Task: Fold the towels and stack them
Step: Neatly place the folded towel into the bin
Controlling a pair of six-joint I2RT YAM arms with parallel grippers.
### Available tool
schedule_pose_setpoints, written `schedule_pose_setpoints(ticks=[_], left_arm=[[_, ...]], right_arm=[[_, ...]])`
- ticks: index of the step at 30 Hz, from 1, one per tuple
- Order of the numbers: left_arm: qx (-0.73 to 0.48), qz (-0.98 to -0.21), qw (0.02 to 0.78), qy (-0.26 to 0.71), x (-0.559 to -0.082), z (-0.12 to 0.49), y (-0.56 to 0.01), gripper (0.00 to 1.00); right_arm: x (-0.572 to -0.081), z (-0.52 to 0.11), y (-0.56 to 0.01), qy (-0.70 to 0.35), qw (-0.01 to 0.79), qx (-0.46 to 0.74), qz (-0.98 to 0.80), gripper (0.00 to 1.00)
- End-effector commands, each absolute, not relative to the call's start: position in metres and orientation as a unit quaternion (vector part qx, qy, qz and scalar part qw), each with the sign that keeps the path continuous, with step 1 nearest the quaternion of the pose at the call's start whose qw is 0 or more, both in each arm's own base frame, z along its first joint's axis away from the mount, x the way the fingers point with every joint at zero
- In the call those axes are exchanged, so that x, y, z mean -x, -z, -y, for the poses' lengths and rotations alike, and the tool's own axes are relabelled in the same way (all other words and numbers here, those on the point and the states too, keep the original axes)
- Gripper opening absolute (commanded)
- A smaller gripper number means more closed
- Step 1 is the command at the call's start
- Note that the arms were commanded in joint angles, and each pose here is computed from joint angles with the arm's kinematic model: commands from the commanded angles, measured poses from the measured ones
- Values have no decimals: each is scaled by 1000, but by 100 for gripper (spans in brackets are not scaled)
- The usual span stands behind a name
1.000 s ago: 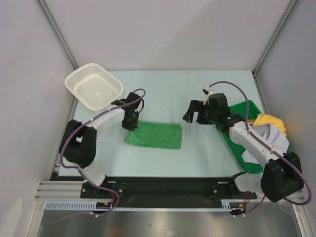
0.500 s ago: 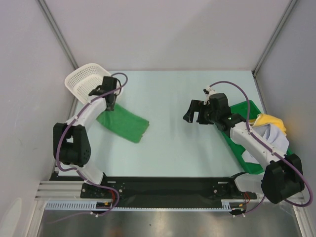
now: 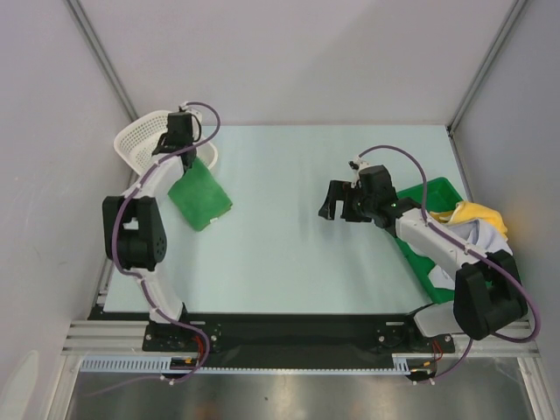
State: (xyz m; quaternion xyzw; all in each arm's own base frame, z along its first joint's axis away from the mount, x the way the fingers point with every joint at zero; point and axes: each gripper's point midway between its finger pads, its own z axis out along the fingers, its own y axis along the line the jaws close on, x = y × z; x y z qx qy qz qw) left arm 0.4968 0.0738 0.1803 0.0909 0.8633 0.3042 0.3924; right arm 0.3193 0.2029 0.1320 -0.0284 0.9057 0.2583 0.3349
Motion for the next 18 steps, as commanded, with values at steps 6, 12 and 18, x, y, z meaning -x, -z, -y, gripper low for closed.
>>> schedule_pose_setpoints(ticks=[6, 12, 18], left_arm=[[-31, -815, 436, -380, -563, -136, -208, 0], [-35, -810, 449, -375, -594, -141, -198, 0], [-15, -802, 450, -392, -617, -154, -187, 0]], right_arm=[[-339, -209, -149, -255, 370, 41, -893, 100], [-338, -214, -153, -263, 371, 45, -890, 100], [-341, -213, -159, -254, 379, 54, -888, 100]])
